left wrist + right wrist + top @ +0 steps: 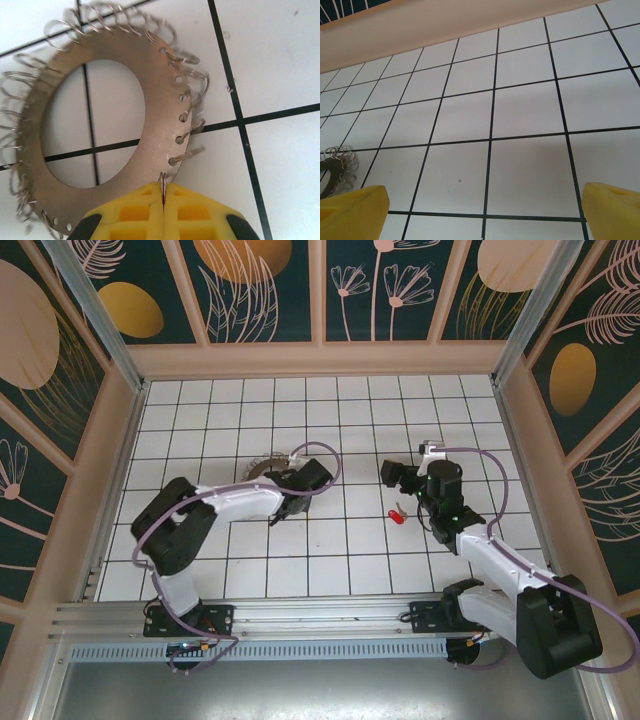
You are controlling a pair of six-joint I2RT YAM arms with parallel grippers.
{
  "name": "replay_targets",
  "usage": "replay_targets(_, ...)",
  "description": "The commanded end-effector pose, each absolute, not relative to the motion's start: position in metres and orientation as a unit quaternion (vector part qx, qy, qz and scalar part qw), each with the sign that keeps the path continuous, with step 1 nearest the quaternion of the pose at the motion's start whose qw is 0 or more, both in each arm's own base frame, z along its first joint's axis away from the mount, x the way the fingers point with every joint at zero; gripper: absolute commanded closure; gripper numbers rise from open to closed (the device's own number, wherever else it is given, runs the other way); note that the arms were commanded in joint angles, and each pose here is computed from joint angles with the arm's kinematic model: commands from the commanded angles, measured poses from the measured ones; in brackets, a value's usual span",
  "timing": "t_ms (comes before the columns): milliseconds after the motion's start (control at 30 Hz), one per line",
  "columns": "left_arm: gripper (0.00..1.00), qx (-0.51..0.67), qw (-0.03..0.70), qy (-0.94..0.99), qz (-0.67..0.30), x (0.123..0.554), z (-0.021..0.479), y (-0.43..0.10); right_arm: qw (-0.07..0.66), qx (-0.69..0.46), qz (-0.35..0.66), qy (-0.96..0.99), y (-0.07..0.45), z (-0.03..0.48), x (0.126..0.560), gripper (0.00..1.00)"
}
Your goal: Put the keys on the keyring
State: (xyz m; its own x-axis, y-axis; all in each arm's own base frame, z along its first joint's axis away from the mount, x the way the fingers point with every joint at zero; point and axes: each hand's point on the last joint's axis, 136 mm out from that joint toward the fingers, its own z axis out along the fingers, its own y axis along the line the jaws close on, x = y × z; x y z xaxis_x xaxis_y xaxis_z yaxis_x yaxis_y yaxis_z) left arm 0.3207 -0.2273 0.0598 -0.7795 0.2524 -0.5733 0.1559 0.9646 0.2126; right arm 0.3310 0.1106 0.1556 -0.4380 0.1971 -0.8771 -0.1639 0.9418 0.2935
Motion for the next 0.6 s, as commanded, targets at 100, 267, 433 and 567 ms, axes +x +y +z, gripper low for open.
replay_targets(100, 1.0, 0.179, 0.381, 0.907, 0.006, 0.305, 0.138, -0.23, 0.561, -0.015, 0.215, 0.799, 0.122, 0.195, 0.334, 0.01)
replay_targets(267, 1.0, 0.244, 0.409, 0.877, -0.057, 0.285, 0.169, -0.238, 0.565, -0.055, 0.266, 0.78, 0.142, 0.21, 0.327, 0.02)
replay_targets(433, 1.0, 0.29, 0.434, 0.846, -0.105, 0.27, 0.188, -0.246, 0.562, -0.102, 0.314, 0.759, 0.162, 0.23, 0.316, 0.12)
replay_targets(567, 1.0, 0.321, 0.46, 0.811, -0.165, 0.255, 0.205, -0.259, 0.565, -0.155, 0.364, 0.724, 0.181, 0.251, 0.299, 0.27)
